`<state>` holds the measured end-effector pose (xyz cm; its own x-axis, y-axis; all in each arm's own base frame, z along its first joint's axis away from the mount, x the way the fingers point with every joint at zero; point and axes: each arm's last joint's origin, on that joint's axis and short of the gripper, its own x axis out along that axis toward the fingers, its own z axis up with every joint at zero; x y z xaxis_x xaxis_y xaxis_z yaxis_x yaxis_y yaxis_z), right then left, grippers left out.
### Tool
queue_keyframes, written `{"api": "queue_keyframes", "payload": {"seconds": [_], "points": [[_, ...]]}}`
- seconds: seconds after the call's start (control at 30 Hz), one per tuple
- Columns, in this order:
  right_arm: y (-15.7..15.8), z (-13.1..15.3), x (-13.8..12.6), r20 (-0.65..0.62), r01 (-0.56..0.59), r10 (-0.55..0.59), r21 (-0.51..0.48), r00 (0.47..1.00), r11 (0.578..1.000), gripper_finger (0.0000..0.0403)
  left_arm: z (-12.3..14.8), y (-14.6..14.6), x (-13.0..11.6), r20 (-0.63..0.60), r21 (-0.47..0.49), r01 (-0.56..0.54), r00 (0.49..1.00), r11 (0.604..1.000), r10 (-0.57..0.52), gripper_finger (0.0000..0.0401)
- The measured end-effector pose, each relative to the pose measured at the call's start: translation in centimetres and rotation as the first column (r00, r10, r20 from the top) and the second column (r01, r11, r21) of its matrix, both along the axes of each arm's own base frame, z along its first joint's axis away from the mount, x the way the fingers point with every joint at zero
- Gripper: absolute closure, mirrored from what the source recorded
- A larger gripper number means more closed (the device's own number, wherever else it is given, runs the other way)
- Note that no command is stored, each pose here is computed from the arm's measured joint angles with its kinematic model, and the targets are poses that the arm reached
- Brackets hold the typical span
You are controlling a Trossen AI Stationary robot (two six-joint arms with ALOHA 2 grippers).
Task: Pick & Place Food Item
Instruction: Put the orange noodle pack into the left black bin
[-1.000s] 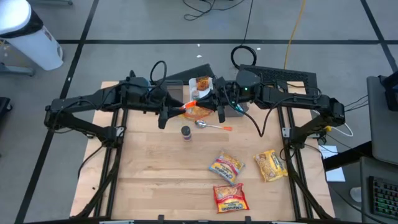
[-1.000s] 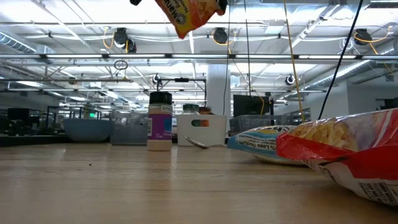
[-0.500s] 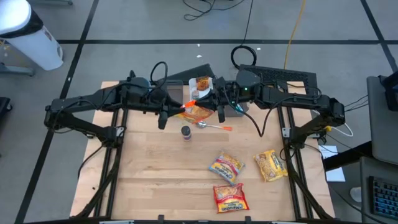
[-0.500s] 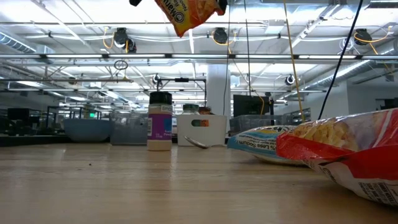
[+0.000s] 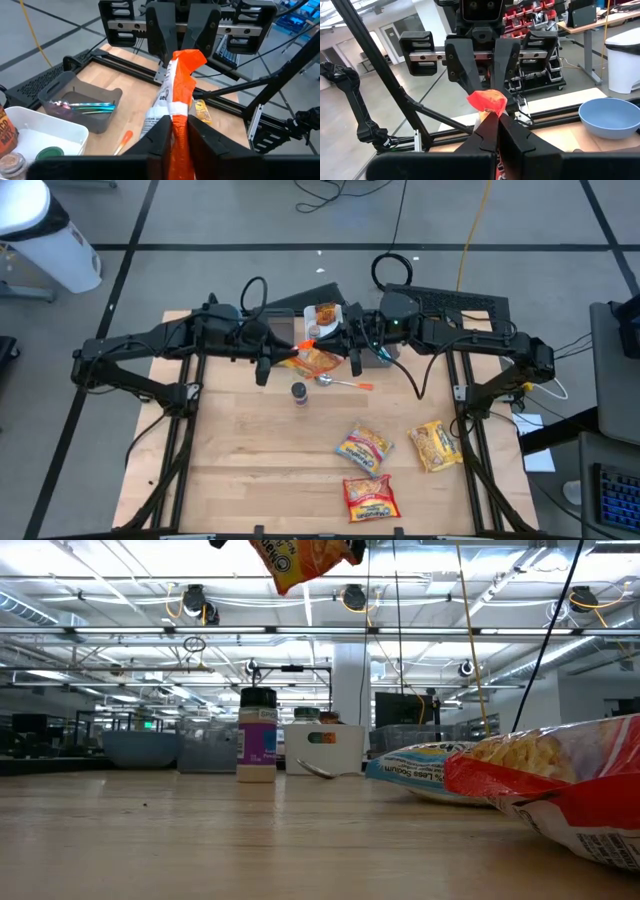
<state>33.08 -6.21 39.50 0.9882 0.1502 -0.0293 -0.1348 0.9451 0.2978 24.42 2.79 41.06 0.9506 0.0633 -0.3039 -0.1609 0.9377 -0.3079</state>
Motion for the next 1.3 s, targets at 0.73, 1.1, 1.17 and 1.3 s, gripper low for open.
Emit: {"api": "queue_keyframes", "payload": {"seconds": [0.73, 1.1, 1.17, 1.3], "points": [[0.0, 0.0, 0.0, 0.0, -0.005, 0.005, 0.0, 1.0, 1.0, 0.0376, 0.0, 0.0, 0.0, 0.001, -0.006, 0.008, 1.0, 1.0, -0.008, 0.0397], [0.2, 0.0, -0.1, -0.01, -0.078, 0.079, 0.073, 0.997, 0.994, 0.0197, 0.0, 0.0, 0.0, 0.002, -0.014, 0.011, 1.0, 1.0, -0.011, 0.0399], [0.1, 0.1, -0.2, -0.013, -0.083, 0.084, 0.077, 0.996, 0.994, 0.0174, 0.0, 0.1, 0.0, -0.001, -0.023, 0.022, 1.0, 0.999, -0.022, 0.0399], [-0.1, 0.8, -1.2, -0.008, -0.085, 0.086, 0.075, 0.996, 0.994, 0.0147, -0.4, 0.5, -0.3, -0.048, -0.063, 0.017, 0.999, 0.998, -0.02, 0.0399]]}}
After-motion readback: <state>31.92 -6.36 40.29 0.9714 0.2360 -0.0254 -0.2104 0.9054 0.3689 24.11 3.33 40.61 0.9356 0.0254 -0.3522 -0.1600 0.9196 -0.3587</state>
